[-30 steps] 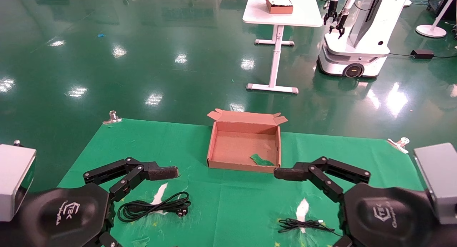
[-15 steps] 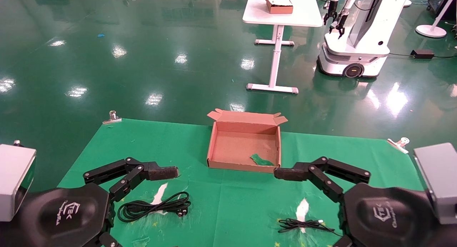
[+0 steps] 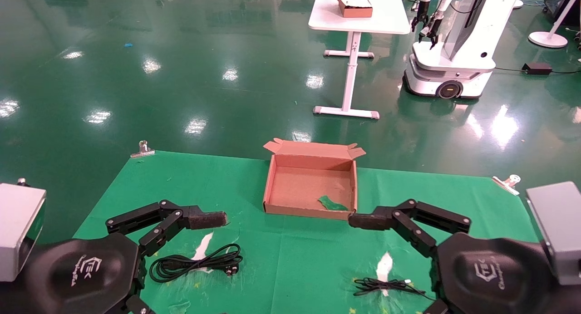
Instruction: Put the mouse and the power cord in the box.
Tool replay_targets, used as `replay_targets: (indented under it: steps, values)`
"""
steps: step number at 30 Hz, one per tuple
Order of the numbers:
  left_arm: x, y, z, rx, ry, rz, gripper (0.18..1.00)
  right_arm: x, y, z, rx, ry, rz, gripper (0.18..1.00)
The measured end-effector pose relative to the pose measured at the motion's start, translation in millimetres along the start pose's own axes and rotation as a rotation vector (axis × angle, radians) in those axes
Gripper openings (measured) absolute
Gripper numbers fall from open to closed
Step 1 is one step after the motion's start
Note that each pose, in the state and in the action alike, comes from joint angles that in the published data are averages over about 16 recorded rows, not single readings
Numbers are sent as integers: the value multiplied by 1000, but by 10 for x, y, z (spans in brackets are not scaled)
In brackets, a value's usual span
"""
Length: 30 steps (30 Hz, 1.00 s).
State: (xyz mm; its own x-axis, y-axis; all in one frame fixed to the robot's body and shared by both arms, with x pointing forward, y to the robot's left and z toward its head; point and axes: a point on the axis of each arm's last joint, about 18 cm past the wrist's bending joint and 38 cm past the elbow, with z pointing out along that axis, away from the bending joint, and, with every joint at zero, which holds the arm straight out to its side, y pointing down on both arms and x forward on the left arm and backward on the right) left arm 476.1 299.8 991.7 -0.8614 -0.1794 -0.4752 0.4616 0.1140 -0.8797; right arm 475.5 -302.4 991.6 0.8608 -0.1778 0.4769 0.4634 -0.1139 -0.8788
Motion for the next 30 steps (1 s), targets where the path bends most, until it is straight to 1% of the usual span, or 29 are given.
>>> replay_targets:
  steps: [4, 7, 11, 15, 18, 21, 25, 30]
  values:
    - [-4, 59, 3, -34, -6, 0, 1000, -6, 61, -12, -36, 3, 6, 1001]
    - [-17, 167, 22, -97, -15, -1, 1000, -5, 153, -25, -96, 10, 23, 1001]
    - [-72, 406, 83, -237, -27, 14, 1000, 12, 311, -60, -193, 32, 61, 1001]
    - [-180, 741, 163, -427, -44, 41, 1000, 42, 503, -121, -311, 68, 106, 1001]
    - [-280, 962, 209, -568, -58, 76, 1000, 72, 636, -173, -393, 102, 144, 1001]
    - [-396, 1122, 259, -689, -70, 119, 1000, 108, 727, -207, -446, 134, 176, 1001]
    - [-520, 1242, 315, -791, -84, 163, 1000, 141, 798, -238, -484, 161, 198, 1001]
    - [-613, 1305, 339, -850, -103, 184, 1000, 163, 836, -245, -501, 177, 213, 1001]
